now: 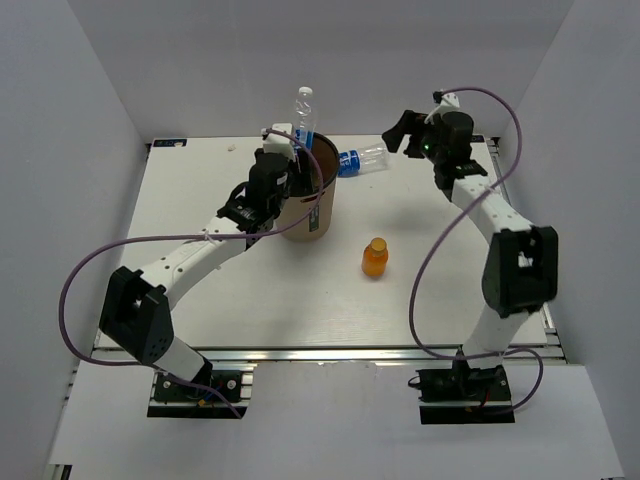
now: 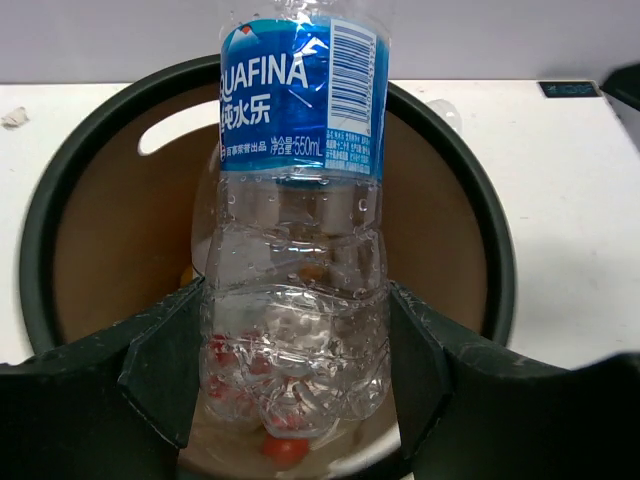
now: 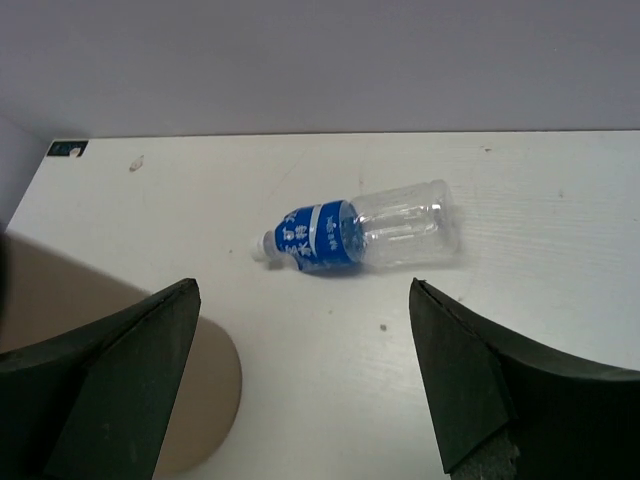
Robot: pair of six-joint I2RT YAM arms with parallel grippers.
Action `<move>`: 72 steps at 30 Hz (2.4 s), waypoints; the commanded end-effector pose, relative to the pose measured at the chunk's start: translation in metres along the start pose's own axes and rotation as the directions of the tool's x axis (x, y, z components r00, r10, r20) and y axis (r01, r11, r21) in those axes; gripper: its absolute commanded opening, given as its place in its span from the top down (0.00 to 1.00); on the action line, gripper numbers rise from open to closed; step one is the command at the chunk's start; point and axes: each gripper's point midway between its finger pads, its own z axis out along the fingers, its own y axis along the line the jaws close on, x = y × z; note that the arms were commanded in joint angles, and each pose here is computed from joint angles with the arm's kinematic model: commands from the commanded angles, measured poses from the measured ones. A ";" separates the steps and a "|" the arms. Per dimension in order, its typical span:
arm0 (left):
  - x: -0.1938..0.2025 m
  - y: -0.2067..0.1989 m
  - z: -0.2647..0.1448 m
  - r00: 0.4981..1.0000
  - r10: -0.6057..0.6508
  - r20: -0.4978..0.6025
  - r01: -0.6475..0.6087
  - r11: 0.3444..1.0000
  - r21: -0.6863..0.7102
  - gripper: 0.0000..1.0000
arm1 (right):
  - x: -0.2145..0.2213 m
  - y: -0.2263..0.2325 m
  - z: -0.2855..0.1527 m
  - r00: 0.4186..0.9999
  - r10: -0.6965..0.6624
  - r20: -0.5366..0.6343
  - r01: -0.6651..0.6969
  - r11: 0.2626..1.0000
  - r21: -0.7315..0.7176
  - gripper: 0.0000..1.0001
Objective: Put the plastic bottles in the bin
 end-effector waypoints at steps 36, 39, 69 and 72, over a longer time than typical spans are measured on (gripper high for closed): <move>-0.069 0.006 -0.024 0.991 -0.054 0.119 0.054 0.999 0.005 0.02 | 0.114 -0.008 0.186 0.950 -0.294 -0.102 0.263 0.934 -0.241 0.11; -0.066 0.009 -0.031 0.991 -0.065 0.118 0.066 0.998 0.000 0.02 | 0.112 0.008 0.162 0.948 -0.302 -0.099 0.260 0.916 -0.305 0.11; -0.043 0.063 -0.093 0.982 -0.114 0.150 0.136 0.979 -0.149 0.02 | 0.158 0.020 0.098 0.847 -0.437 -0.302 0.304 0.865 -0.399 0.11; -0.044 0.065 -0.096 0.982 -0.112 0.154 0.136 0.979 -0.150 0.02 | 0.155 0.032 0.093 0.817 -0.513 -0.264 0.344 0.800 -0.492 0.11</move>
